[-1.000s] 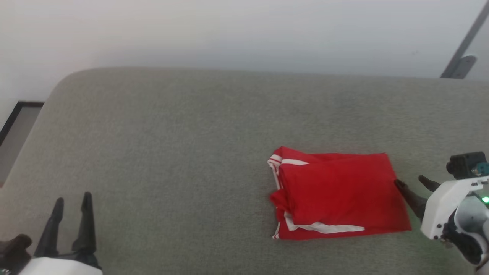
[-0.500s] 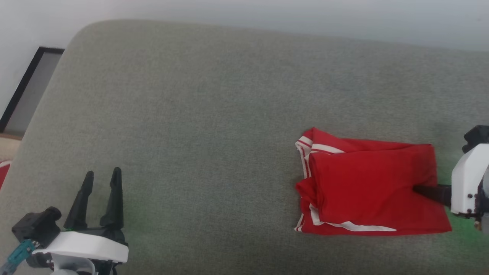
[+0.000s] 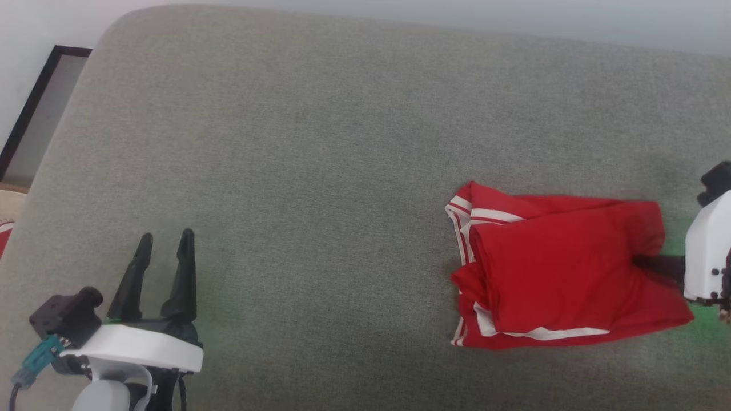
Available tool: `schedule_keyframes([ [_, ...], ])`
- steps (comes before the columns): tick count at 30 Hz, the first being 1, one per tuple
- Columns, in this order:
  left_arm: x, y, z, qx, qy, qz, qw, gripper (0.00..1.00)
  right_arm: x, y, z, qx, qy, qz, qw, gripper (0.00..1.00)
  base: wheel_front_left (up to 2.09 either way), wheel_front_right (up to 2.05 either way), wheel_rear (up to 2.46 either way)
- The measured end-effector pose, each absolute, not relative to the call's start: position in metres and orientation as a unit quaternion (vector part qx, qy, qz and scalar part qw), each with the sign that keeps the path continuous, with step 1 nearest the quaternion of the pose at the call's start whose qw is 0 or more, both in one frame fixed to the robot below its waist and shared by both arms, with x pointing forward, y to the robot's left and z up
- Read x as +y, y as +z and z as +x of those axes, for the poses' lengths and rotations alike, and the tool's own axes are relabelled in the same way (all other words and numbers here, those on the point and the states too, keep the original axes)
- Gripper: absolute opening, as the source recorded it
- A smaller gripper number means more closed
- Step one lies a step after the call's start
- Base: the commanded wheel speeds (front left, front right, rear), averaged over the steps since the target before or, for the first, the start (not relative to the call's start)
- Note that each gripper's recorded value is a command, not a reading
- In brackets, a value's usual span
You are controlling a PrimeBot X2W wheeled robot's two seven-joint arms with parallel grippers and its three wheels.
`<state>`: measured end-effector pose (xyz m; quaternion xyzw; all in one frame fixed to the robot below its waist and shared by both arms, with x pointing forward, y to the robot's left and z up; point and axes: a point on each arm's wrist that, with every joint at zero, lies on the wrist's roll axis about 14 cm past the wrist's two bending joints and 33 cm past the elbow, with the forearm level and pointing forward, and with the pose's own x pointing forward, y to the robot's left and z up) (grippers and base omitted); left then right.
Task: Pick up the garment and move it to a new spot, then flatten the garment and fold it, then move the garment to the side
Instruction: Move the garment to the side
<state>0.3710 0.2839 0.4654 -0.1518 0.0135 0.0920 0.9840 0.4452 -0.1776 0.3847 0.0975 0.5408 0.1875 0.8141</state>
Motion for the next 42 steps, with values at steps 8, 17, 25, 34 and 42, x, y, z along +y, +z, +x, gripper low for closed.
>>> schedule_keyframes([
  [8,0.261,0.471,0.398,0.005,0.049,-0.148,0.988,1.0,-0.223,0.401,0.467,0.504,0.128,0.078,0.851,0.0,0.0,0.0,0.0],
  [17,0.223,0.471,0.435,0.001,-0.012,-0.149,0.989,1.0,-0.297,0.427,0.484,0.464,0.037,0.053,0.884,0.0,0.0,0.0,0.0],
  [25,0.174,0.461,0.471,0.007,-0.078,-0.155,0.985,1.0,-0.379,0.453,0.489,0.426,-0.065,0.007,0.902,0.0,0.0,0.0,0.0],
  [34,0.127,0.448,0.503,0.014,-0.142,-0.165,0.976,1.0,-0.444,0.47,0.488,0.4,-0.146,-0.057,0.903,0.0,0.0,0.0,0.0],
  [42,0.09,0.438,0.518,0.022,-0.192,-0.177,0.965,1.0,-0.486,0.476,0.484,0.39,-0.197,-0.112,0.893,0.0,0.0,0.0,0.0],
])
